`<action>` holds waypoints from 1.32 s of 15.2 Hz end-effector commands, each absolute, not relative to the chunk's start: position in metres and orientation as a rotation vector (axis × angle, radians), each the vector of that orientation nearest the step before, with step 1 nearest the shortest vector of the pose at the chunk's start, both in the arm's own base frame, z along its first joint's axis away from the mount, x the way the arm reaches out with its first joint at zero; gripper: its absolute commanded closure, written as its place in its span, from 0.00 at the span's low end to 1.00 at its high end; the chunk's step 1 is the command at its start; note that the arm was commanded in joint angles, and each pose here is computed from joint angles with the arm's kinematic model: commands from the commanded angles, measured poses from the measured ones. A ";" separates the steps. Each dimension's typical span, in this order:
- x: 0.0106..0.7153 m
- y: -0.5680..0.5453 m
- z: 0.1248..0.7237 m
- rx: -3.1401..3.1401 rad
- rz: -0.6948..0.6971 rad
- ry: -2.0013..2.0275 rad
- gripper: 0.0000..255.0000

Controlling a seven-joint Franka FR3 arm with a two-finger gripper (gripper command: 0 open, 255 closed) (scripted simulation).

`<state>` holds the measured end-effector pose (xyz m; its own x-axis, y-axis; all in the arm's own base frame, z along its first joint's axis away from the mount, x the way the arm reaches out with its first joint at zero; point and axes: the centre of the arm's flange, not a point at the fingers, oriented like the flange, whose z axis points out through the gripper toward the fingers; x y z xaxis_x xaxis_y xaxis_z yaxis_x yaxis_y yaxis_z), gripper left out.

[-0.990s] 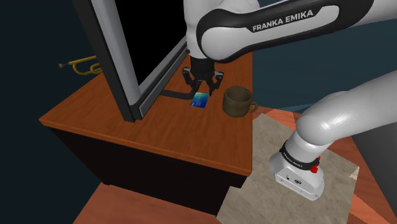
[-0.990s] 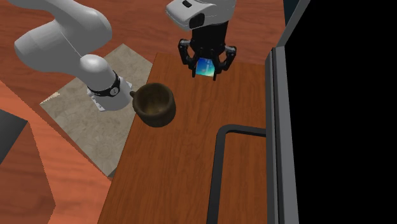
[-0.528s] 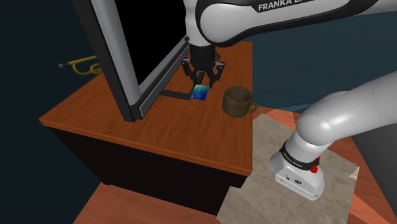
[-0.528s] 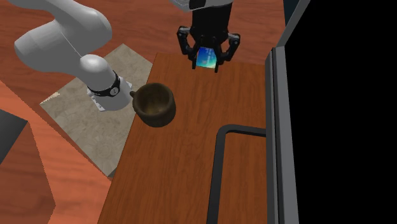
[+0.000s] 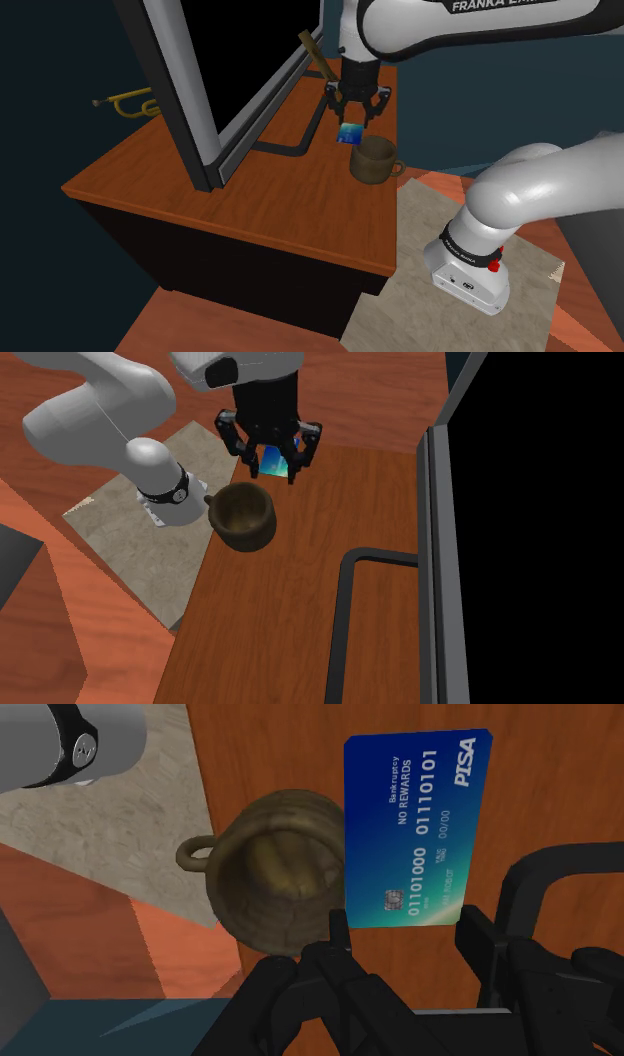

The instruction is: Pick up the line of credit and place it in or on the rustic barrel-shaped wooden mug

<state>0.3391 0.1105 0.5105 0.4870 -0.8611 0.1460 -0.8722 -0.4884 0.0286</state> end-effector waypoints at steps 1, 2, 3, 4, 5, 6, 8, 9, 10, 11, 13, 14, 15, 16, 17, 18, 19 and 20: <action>0.328 0.084 0.515 2.625 0.170 -1.532 1.00; 0.322 0.072 0.516 2.625 0.170 -1.532 1.00; 0.317 0.060 0.517 2.625 0.170 -1.532 1.00; 0.312 0.048 0.517 2.625 0.170 -1.532 1.00; 0.307 0.036 0.518 2.625 0.170 -1.532 1.00; 0.302 0.024 0.519 2.625 0.170 -1.532 1.00; 0.298 0.015 0.514 2.625 0.170 -1.532 1.00; 0.298 0.015 0.509 2.625 0.170 -1.532 1.00; 0.298 0.015 0.504 2.625 0.170 -1.532 1.00; 0.298 0.015 0.499 2.625 0.170 -1.532 1.00; 0.298 0.015 0.488 2.625 0.170 -1.532 1.00; 0.298 0.015 0.483 2.625 0.170 -1.532 1.00; 0.298 0.015 0.477 2.625 0.170 -1.532 1.00; 0.298 0.015 0.472 2.625 0.170 -1.532 1.00; 0.298 0.015 0.467 2.625 0.170 -1.532 1.00; 0.298 0.015 0.462 2.625 0.170 -1.532 1.00; 0.298 0.015 0.456 2.625 0.170 -1.532 1.00; 0.298 0.015 0.451 2.625 0.170 -1.532 1.00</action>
